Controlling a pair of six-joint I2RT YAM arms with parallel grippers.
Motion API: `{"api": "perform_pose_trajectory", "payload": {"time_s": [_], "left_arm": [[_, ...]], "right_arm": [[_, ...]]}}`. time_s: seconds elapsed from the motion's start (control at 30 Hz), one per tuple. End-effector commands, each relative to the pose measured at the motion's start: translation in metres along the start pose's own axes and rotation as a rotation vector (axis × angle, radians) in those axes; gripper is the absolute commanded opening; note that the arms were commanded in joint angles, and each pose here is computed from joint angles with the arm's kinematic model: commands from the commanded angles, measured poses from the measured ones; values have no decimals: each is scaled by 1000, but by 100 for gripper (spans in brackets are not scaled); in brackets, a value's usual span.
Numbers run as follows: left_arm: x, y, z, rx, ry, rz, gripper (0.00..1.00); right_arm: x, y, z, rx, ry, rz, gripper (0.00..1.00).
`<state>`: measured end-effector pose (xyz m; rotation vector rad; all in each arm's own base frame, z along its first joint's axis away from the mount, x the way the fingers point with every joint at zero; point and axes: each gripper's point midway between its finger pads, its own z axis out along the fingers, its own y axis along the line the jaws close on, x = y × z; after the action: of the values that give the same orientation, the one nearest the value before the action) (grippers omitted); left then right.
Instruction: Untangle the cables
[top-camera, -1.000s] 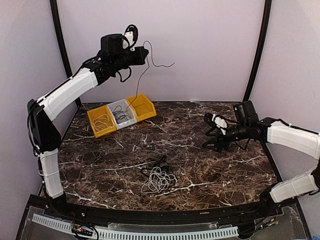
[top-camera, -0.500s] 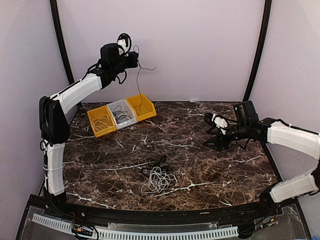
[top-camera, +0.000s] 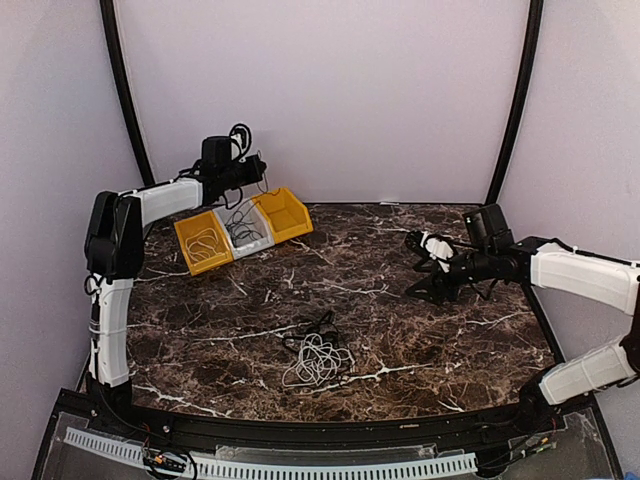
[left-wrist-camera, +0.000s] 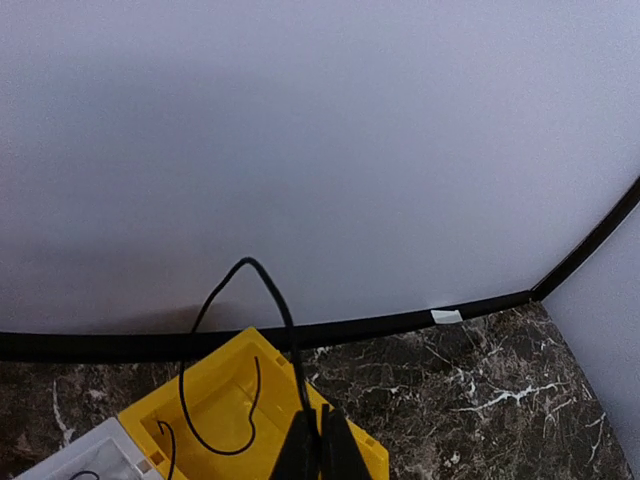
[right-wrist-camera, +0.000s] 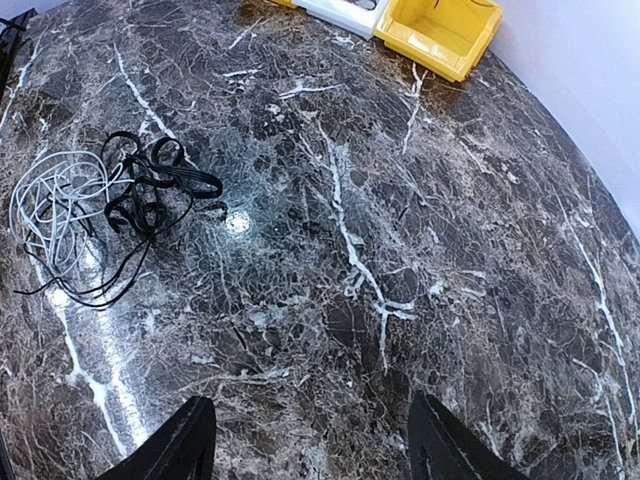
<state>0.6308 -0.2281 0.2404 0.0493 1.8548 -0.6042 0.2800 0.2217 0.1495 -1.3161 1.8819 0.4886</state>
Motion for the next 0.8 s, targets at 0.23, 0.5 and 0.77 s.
{"api": "perform_pose_trajectory", "payload": {"time_s": [0.23, 0.5, 0.77], "left_arm": [[36, -16, 5, 116, 57, -82, 0], [-20, -72, -4, 243, -49, -13, 0], [-78, -113, -24, 369, -215, 52, 0]], "right_arm": [[7, -5, 8, 2, 13, -2, 67], [8, -5, 10, 1, 20, 1, 67], [8, -6, 8, 11, 20, -5, 67]]}}
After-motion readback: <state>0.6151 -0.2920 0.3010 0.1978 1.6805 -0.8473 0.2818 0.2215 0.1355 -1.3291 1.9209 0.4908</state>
